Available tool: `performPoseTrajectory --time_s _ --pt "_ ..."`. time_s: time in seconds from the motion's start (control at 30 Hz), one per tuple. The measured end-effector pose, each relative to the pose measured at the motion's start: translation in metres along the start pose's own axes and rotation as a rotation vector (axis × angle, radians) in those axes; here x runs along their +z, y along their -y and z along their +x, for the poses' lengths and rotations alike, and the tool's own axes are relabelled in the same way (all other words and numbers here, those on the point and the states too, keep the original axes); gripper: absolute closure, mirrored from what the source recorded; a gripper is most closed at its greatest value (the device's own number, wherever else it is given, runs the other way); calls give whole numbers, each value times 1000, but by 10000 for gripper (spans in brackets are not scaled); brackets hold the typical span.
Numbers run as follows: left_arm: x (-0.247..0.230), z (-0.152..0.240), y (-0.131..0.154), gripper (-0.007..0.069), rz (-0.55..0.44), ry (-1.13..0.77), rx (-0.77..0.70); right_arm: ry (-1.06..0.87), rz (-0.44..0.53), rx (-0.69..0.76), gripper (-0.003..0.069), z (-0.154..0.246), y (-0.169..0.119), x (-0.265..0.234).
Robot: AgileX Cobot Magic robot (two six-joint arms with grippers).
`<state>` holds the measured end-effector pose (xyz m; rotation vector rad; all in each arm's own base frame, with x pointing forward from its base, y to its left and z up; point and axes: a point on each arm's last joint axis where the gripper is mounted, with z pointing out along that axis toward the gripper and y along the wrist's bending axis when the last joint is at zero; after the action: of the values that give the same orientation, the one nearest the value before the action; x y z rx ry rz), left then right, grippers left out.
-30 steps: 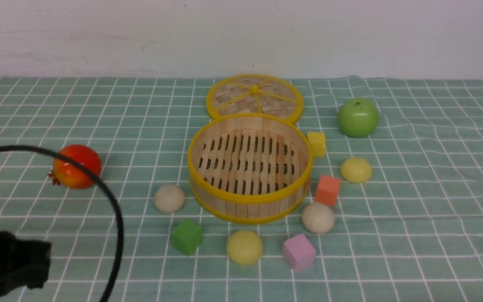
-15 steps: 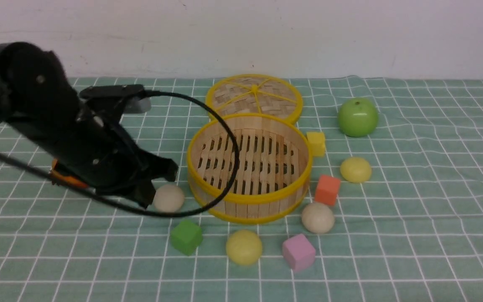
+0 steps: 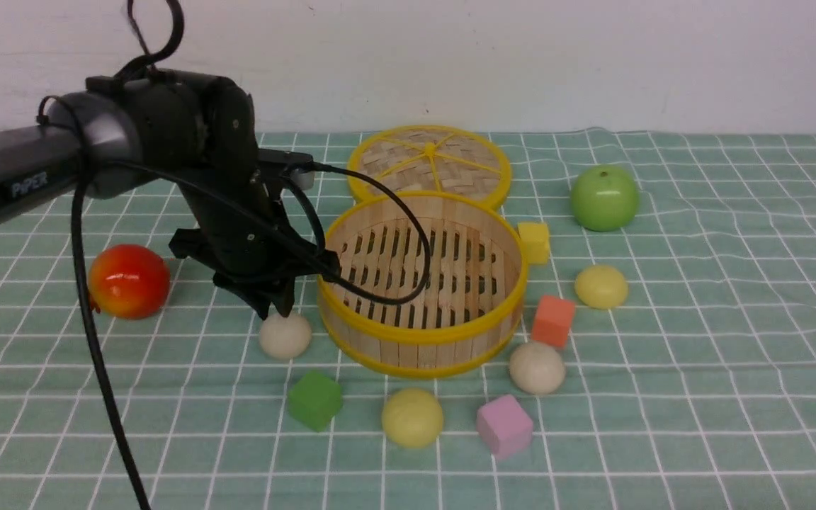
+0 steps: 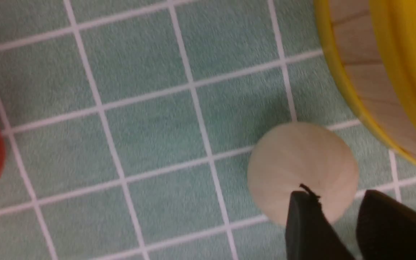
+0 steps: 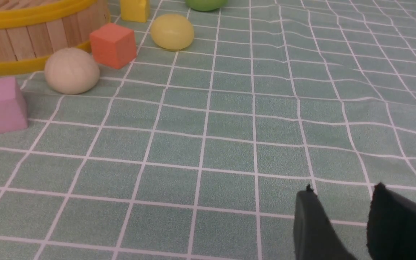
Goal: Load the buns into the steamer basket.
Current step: Use the left arm to grab a steamed stuffed bun, then use the left arm to put the steamed stuffed bun into the steamer
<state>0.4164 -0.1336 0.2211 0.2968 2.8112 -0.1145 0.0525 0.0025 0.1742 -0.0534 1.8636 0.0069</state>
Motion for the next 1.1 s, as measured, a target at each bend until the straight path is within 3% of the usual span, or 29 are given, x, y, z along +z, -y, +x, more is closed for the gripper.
performPoseTrajectory --time_s 0.17,0.63,0.73,0.83,1.0,1.1 --pt "14 -1 0 377 -4 -25 0 0 0 0 419 0 0 0" --pt "35 -5 -2 385 -24 -6 13 0 0 0 419 0 0 0" --pt "35 -4 -2 465 -24 -21 13 0 0 0 419 0 0 0" --pt "35 -2 -2 613 -26 -40 13 0 0 0 419 0 0 0" --pt "20 -1 -1 636 -26 -42 14 0 0 0 419 0 0 0" --pt "-20 -2 8 636 -6 30 31 0 0 0 419 0 0 0"
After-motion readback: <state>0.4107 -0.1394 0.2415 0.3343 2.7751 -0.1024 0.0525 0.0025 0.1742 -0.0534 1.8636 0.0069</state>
